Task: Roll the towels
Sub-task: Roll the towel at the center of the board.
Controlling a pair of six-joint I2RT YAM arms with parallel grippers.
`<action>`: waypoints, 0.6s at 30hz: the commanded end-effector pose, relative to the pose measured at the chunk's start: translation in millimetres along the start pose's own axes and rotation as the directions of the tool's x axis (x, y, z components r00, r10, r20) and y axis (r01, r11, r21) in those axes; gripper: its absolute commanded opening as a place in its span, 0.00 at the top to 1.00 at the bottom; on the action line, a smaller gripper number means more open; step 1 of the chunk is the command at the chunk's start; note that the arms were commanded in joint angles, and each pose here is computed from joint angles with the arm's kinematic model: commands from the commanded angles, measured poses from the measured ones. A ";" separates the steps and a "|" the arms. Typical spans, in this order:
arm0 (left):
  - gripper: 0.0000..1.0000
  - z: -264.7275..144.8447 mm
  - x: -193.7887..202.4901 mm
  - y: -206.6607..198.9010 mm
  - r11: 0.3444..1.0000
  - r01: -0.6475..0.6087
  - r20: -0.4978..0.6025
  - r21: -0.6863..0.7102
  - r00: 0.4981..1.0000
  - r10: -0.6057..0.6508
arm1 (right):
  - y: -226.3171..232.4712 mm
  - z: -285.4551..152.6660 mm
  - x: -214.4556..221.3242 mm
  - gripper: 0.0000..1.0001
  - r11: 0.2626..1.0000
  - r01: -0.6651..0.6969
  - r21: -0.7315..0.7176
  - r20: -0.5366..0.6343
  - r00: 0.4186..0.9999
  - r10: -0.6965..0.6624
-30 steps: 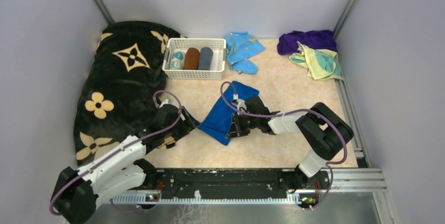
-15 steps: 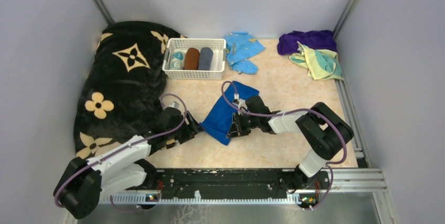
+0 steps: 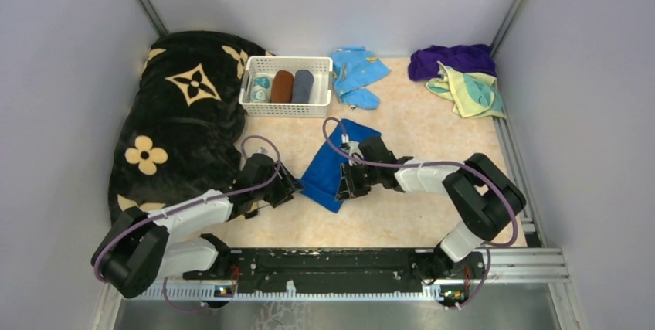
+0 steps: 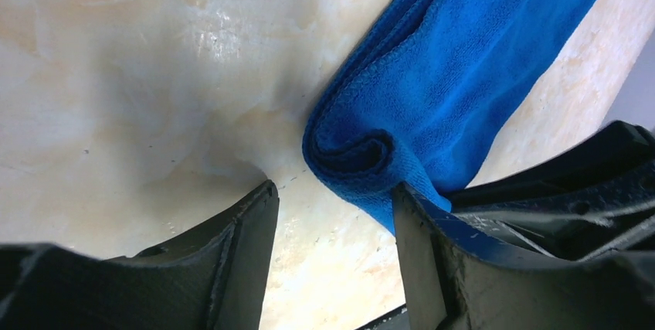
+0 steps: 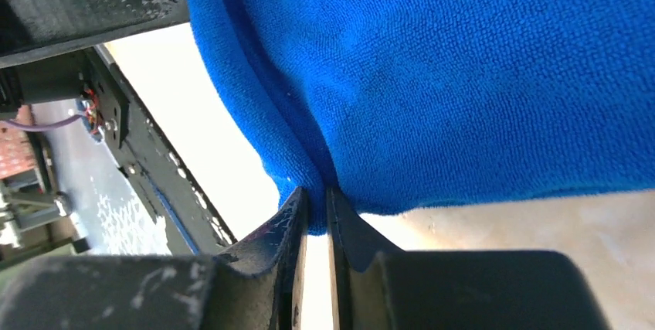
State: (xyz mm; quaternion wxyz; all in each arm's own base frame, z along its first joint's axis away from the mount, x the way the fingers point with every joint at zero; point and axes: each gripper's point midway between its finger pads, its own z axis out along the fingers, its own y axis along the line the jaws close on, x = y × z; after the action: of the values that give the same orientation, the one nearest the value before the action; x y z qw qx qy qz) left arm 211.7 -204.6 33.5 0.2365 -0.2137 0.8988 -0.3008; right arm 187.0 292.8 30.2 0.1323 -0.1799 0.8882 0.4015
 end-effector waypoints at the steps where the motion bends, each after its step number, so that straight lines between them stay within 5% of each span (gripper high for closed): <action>1: 0.39 6.7 1.6 16.7 0.996 0.011 -0.005 -0.093 1.000 -0.011 | 21.7 -20.8 -29.3 0.81 0.980 0.186 0.065 0.071 0.979 -0.191; 7: 0.42 11.8 9.0 26.1 0.990 0.002 -0.045 -0.138 0.999 -0.008 | 47.2 -39.5 -43.5 0.63 0.885 0.405 0.231 0.102 0.894 -0.436; 18: 0.46 8.2 13.7 43.2 0.978 0.009 -0.052 -0.208 0.998 -0.020 | 84.5 -6.6 -36.5 0.49 0.673 0.673 0.308 0.044 0.696 -0.716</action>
State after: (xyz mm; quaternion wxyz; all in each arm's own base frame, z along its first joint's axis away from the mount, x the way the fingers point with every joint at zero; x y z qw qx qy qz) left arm 220.1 -209.7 28.1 0.2230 -0.2297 0.9025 -0.2882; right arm 167.9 329.1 94.7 0.3147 -0.4199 0.8130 0.2522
